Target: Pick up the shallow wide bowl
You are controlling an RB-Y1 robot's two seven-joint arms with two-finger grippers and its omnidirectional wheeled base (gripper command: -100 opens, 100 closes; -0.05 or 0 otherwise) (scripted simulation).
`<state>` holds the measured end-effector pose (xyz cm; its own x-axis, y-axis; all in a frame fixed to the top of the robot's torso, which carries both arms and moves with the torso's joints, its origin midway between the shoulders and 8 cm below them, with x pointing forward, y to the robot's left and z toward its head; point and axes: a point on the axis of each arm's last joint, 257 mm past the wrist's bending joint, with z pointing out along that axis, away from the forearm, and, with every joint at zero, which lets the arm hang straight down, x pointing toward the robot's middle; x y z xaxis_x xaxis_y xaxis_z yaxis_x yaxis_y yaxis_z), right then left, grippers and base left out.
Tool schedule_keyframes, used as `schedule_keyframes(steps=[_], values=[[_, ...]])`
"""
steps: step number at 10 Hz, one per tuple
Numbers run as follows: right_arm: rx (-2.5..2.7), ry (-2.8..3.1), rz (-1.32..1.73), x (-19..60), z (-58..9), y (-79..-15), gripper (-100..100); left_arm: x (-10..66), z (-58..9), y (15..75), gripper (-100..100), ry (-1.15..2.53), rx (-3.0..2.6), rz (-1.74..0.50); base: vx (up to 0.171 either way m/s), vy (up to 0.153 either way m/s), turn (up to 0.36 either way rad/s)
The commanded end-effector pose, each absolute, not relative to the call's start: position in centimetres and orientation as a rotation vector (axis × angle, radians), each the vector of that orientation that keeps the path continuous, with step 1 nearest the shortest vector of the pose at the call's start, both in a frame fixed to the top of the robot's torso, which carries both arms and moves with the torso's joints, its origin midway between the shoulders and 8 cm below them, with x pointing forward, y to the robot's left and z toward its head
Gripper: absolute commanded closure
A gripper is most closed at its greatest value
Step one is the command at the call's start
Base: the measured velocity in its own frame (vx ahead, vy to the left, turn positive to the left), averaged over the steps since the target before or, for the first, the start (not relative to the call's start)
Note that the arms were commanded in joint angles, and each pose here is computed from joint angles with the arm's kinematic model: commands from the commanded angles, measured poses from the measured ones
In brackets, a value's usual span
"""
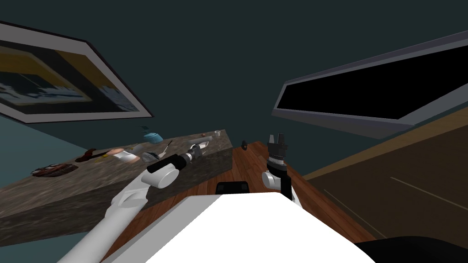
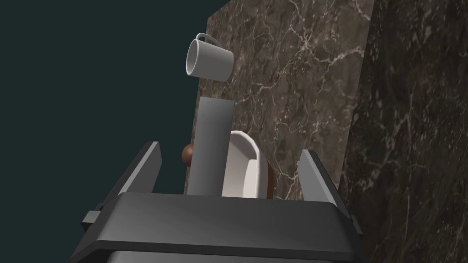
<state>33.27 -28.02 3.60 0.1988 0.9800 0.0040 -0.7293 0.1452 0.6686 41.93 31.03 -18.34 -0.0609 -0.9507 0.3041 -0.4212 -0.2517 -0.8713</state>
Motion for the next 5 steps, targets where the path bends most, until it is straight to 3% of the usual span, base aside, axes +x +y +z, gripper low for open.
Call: schedule_keyframes(steps=[1,5], values=[[0.615,0.497,1.306,33.3,3.6,-28.0,0,41.3,-19.3,31.7,-100,1.490,-1.728,-1.255,0.071,-0.004,0.005],[0.615,0.497,1.306,33.3,3.6,-28.0,0,40.2,-22.1,34.6,-100,1.535,-1.854,-1.105,0.096,-0.006,0.011]])
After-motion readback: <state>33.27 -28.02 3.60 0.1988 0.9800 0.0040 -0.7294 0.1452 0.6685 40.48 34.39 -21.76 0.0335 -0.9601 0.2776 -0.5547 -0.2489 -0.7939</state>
